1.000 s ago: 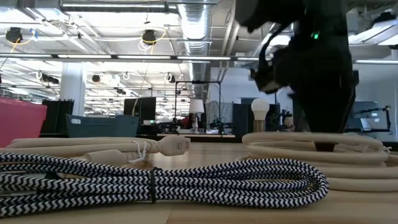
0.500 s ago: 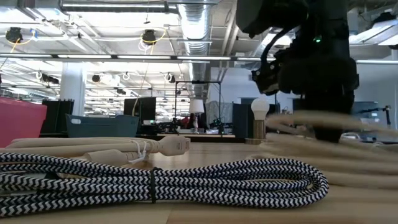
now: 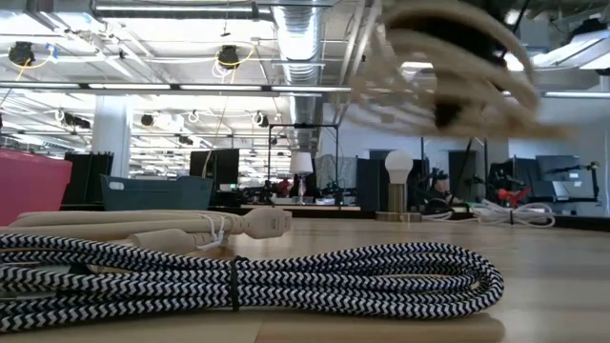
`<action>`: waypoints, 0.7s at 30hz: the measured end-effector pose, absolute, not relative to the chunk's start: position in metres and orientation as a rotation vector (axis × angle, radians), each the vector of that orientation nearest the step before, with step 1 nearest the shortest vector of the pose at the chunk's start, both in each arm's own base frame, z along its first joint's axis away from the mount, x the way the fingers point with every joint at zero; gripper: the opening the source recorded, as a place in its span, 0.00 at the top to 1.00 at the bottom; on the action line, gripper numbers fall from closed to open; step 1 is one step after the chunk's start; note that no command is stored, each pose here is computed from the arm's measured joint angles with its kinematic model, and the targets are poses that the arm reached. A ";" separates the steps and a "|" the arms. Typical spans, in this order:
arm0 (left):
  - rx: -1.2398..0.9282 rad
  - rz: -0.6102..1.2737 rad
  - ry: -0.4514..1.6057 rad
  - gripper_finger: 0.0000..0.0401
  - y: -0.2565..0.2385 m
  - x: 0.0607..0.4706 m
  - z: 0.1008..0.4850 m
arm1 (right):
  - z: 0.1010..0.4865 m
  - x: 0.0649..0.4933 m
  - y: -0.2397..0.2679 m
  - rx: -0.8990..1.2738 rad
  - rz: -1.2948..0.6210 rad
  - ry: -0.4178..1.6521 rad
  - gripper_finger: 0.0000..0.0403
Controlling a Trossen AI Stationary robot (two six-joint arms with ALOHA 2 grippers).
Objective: Pick & Place USB Port
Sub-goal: Put the brown HDMI cable into the red bin
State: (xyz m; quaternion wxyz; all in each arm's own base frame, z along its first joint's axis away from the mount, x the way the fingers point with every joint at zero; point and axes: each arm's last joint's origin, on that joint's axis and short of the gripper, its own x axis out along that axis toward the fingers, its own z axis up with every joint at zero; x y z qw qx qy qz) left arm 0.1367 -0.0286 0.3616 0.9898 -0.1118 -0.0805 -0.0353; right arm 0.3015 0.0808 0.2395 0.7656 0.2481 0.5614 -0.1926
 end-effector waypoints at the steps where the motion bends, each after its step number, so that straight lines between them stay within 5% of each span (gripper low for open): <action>1: -0.224 -0.071 -0.161 0.97 -0.029 0.137 0.362 | 0.248 0.300 0.078 0.551 -0.415 1.178 0.99; 21: -0.287 -0.066 -0.153 0.97 -0.029 0.139 0.361 | 0.320 0.318 0.034 0.588 -0.271 0.556 0.99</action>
